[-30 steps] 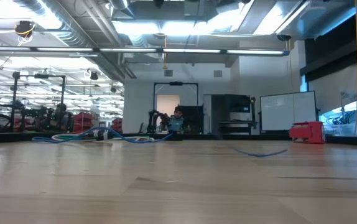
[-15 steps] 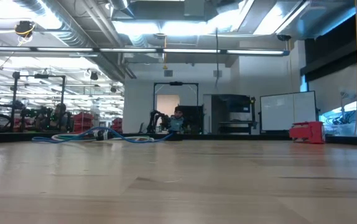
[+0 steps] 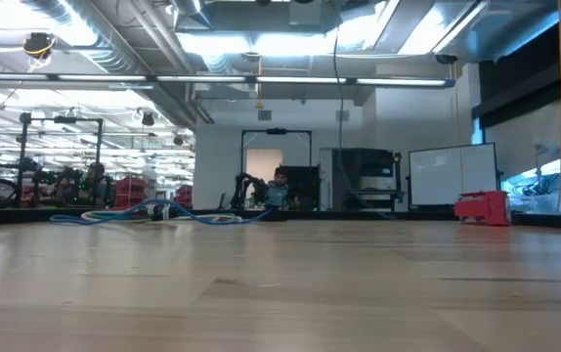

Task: Coil cords
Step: Coil the blue wire onto the black spool

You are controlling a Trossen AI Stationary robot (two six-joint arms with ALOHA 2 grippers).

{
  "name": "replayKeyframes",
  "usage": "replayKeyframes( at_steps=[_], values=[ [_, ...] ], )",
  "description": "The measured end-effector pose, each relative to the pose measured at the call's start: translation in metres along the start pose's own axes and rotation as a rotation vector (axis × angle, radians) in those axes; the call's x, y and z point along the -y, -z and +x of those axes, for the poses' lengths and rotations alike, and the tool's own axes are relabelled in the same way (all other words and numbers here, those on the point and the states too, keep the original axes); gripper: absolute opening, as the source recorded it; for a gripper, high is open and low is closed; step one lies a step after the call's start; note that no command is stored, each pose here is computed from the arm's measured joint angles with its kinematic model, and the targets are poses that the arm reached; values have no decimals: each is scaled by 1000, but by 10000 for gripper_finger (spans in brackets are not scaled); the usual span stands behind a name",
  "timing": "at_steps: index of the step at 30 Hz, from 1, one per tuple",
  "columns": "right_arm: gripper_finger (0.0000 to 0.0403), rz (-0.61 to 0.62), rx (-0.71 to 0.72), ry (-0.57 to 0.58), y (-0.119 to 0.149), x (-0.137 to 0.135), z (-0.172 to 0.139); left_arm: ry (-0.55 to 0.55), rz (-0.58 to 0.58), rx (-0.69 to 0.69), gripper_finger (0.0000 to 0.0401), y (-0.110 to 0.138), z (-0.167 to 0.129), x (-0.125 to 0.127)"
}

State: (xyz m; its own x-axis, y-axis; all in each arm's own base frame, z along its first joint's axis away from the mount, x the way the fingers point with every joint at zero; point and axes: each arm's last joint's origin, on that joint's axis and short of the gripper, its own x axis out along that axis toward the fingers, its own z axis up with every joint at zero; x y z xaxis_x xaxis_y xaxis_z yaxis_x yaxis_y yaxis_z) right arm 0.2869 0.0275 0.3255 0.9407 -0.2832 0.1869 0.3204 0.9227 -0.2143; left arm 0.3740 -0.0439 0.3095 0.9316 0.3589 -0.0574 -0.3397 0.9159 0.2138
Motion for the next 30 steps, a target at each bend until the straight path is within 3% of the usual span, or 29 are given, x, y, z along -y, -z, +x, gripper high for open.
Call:
replayKeyframes(
  at_steps=[8, 15, 21, 25, 30],
  values=[
    [3, 104, 100, -33, -14, -4, -4, -69, 40, -46, 1, 5, -1, 3],
    [3, 8, 67, 22, -17, -4, -9, -35, 73, -34, 1, 2, -10, 18],
    [3, -51, 23, 44, -16, -6, -12, 8, 178, -89, 3, 6, -17, 29],
    [3, -66, 28, 56, -25, -4, -20, 27, 197, -147, 37, 12, -20, 32],
    [3, -94, -12, 73, -32, 0, -32, 59, 190, -286, 112, 26, -28, 38]
  ],
)
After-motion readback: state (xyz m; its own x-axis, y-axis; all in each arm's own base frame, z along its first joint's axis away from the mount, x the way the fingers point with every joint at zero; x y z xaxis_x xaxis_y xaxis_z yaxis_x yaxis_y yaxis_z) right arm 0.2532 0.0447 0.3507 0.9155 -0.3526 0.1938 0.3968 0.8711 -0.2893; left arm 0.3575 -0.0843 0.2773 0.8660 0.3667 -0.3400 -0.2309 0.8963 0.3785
